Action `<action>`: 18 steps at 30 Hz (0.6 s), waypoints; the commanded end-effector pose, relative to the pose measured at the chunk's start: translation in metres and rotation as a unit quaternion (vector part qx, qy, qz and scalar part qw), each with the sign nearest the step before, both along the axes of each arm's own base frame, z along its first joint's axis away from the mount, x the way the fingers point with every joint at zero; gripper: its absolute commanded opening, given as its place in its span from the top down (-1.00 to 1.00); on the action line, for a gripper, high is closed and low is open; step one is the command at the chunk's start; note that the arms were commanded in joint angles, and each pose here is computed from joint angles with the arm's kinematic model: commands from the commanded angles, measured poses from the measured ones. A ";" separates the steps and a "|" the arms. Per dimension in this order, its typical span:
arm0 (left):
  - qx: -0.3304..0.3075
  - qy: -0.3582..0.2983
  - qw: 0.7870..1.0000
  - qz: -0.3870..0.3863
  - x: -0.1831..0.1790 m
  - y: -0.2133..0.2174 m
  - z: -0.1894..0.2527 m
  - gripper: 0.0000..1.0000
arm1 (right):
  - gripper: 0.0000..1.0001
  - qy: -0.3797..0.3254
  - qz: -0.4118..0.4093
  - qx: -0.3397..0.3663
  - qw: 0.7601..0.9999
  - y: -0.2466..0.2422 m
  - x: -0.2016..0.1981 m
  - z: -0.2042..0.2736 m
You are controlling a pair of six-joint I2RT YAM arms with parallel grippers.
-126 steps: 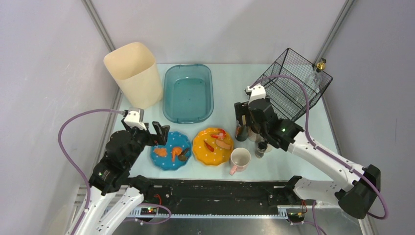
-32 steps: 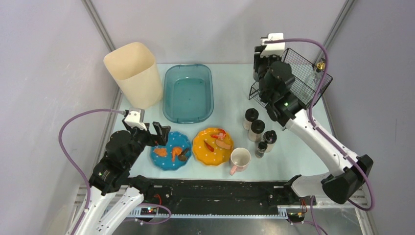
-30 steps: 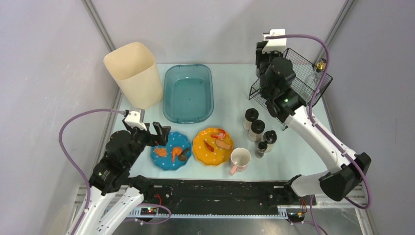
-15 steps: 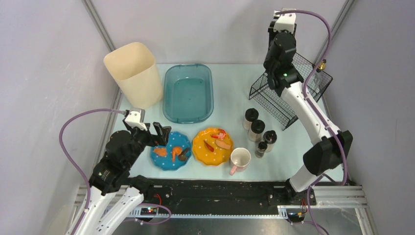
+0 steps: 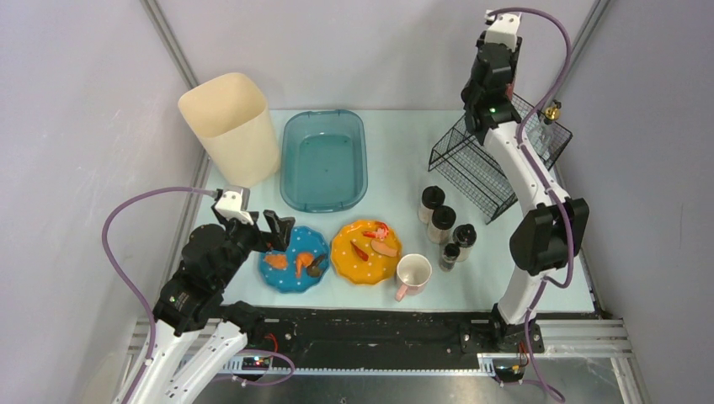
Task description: Clear the kitchen counter
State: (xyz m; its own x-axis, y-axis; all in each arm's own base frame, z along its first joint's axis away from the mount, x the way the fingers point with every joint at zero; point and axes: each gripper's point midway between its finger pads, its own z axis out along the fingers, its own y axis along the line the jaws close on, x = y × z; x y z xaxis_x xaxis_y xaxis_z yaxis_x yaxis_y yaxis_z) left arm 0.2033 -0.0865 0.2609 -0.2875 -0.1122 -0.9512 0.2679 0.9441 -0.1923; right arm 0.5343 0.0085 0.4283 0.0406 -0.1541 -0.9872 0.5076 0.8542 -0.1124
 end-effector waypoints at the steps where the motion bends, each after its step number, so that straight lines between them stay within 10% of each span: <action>1: 0.003 -0.009 1.000 -0.011 0.000 -0.002 0.004 -0.97 | 1.00 -0.111 -0.015 0.041 0.993 -0.017 -0.010 0.066; 18: 0.004 -0.009 1.000 -0.011 0.000 -0.002 0.004 -0.97 | 1.00 -0.030 -0.051 0.076 0.995 -0.038 0.028 -0.003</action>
